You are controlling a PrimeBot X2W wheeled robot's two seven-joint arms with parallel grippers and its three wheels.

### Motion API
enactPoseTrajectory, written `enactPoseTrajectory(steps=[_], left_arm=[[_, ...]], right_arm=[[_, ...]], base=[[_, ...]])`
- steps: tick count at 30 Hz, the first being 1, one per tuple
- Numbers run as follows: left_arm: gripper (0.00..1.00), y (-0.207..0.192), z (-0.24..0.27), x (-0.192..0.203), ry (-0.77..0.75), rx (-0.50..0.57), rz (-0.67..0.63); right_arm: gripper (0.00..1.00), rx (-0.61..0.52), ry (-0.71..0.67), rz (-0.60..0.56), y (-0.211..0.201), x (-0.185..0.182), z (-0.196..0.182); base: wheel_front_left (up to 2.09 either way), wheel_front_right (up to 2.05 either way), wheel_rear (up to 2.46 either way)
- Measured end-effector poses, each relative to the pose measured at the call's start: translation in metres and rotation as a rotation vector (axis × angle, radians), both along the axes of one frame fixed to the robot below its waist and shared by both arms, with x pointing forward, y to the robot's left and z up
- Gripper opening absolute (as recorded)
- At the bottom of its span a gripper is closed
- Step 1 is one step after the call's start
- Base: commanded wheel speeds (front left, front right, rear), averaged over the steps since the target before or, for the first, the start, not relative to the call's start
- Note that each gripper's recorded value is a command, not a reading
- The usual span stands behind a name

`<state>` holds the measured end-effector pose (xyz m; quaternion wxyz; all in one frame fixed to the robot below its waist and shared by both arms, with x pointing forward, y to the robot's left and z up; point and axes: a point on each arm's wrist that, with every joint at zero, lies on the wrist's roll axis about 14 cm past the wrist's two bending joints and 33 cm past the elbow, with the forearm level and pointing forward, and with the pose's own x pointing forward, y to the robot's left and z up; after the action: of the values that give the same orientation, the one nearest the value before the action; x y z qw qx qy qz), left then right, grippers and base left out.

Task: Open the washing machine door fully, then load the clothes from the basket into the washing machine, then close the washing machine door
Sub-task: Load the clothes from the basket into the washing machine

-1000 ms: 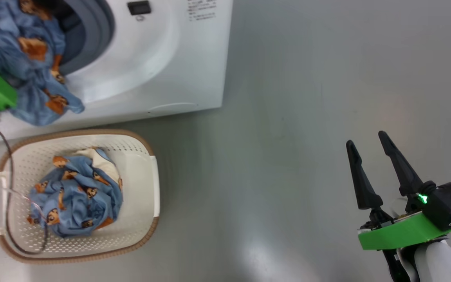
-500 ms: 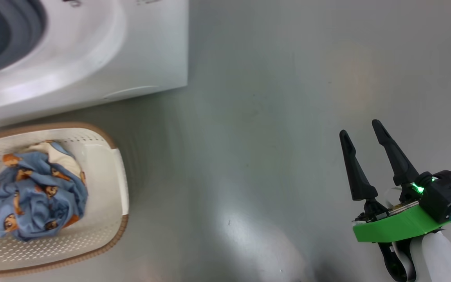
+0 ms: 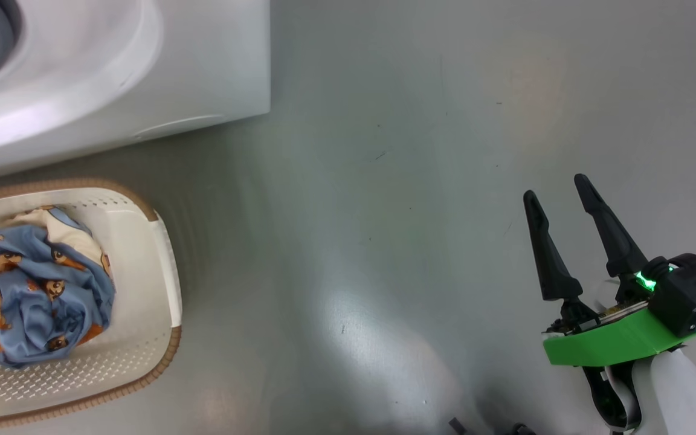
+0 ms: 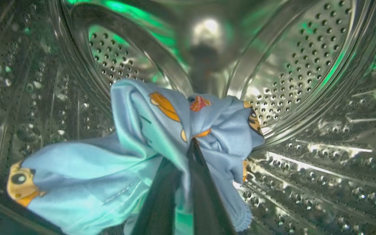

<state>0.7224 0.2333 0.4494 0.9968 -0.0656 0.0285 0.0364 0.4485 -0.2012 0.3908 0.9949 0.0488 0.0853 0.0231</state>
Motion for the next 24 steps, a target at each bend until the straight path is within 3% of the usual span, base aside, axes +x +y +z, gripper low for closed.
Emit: enactPoseTrajectory(steps=[6,7,8,9,24], left_arm=[[0.00,0.004,-0.027,-0.007,0.085,-0.017,0.007],[0.14,0.004,-0.031,-0.009,0.096,-0.023,0.010],[0.46,0.005,-0.034,-0.010,0.112,-0.026,0.011],[1.00,0.005,-0.037,-0.012,0.122,-0.032,0.015],[1.00,0.007,-0.035,-0.037,0.123,-0.024,-0.001]], right_arm=[[1.00,0.008,-0.010,0.004,0.002,0.006,0.000],[1.00,0.008,-0.010,0.004,0.002,0.006,0.000],[1.00,0.009,-0.010,0.005,0.002,0.006,0.000],[1.00,0.010,-0.011,0.006,0.002,0.006,0.000],[1.00,0.021,-0.063,0.024,0.009,0.014,0.017]], base=[[0.00,0.00,0.00],[0.00,0.00,0.00],[0.00,0.00,0.00],[0.00,0.00,0.00],[0.00,0.00,0.00]])
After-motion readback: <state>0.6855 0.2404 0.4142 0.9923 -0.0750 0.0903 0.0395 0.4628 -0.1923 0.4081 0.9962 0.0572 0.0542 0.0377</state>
